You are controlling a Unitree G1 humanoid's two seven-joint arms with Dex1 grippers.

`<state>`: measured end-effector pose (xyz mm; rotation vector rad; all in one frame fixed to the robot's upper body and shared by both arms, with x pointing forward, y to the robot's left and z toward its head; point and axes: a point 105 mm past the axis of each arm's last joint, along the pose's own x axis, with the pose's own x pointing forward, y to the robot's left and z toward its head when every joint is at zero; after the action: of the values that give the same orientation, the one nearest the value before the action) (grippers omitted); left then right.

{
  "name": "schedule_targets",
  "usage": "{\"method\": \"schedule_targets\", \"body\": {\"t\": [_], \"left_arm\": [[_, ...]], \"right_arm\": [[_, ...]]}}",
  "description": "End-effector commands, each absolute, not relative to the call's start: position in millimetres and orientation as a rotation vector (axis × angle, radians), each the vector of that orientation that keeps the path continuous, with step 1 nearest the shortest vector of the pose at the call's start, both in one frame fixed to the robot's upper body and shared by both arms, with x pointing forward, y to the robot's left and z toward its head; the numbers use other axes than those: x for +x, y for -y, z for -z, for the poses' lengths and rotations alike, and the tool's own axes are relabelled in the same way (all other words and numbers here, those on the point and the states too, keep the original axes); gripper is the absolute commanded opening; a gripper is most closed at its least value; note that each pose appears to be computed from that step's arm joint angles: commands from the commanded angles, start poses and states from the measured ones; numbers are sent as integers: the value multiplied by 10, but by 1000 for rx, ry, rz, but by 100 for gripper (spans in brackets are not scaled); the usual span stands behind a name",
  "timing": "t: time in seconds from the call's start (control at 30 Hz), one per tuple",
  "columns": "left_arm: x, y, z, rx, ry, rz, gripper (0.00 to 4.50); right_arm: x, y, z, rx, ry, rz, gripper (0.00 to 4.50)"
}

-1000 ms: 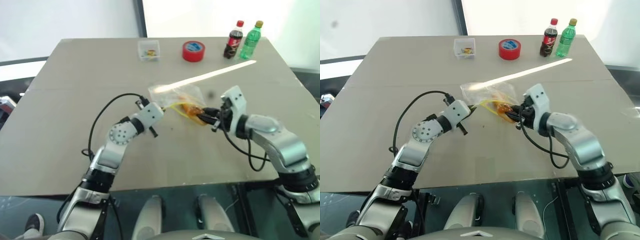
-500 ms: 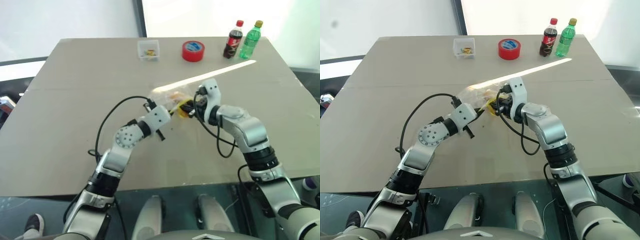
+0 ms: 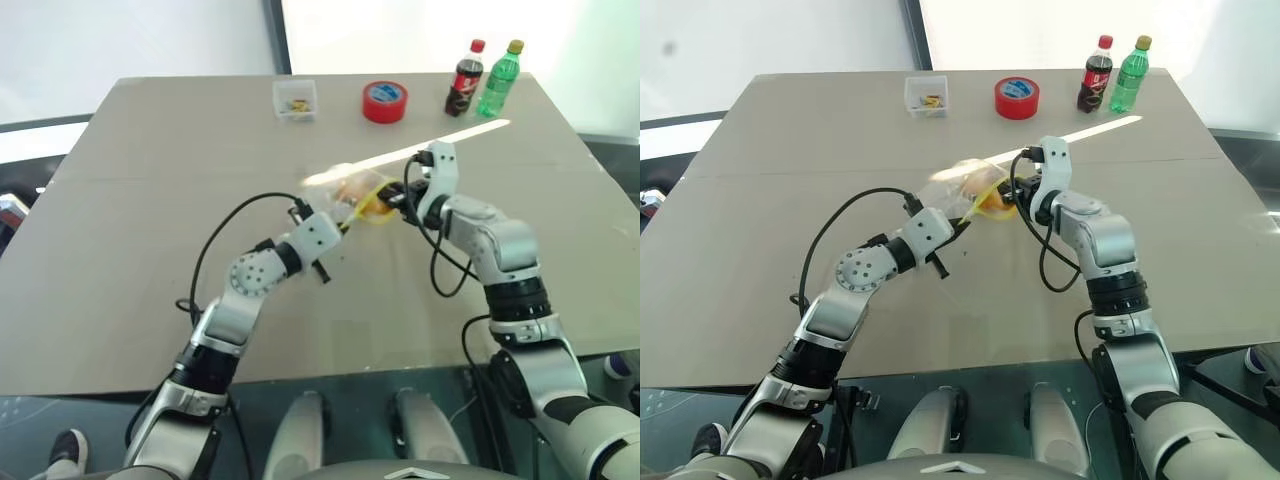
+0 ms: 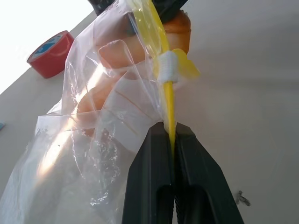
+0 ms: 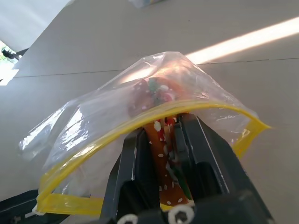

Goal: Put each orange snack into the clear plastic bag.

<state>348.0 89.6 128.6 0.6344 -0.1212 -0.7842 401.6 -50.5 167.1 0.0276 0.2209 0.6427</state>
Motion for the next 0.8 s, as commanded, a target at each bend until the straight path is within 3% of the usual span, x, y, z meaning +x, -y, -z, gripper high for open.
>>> {"method": "schedule_targets", "body": {"t": [0.03, 0.23, 0.33, 0.47, 0.57, 0.8], "left_arm": [[3301, -702, -1463, 583, 234, 887, 0], [3237, -649, -1444, 572, 246, 921, 0], [3230, -658, -1441, 569, 243, 924, 0], [3223, -674, -1431, 570, 239, 922, 0], [3221, -678, -1433, 569, 240, 922, 0], [3231, -729, -1395, 579, 223, 906, 0]], "right_arm": [[3984, 335, -1806, 34, -167, -711, 89], [3936, 177, -1869, 66, -112, -767, 89], [4081, 290, -1957, -49, -21, -652, 89], [4137, 345, -1877, -145, -21, -628, 89], [4196, 444, -1885, -394, 74, -558, 89], [4219, 486, -1797, -456, 77, -563, 89]]}}
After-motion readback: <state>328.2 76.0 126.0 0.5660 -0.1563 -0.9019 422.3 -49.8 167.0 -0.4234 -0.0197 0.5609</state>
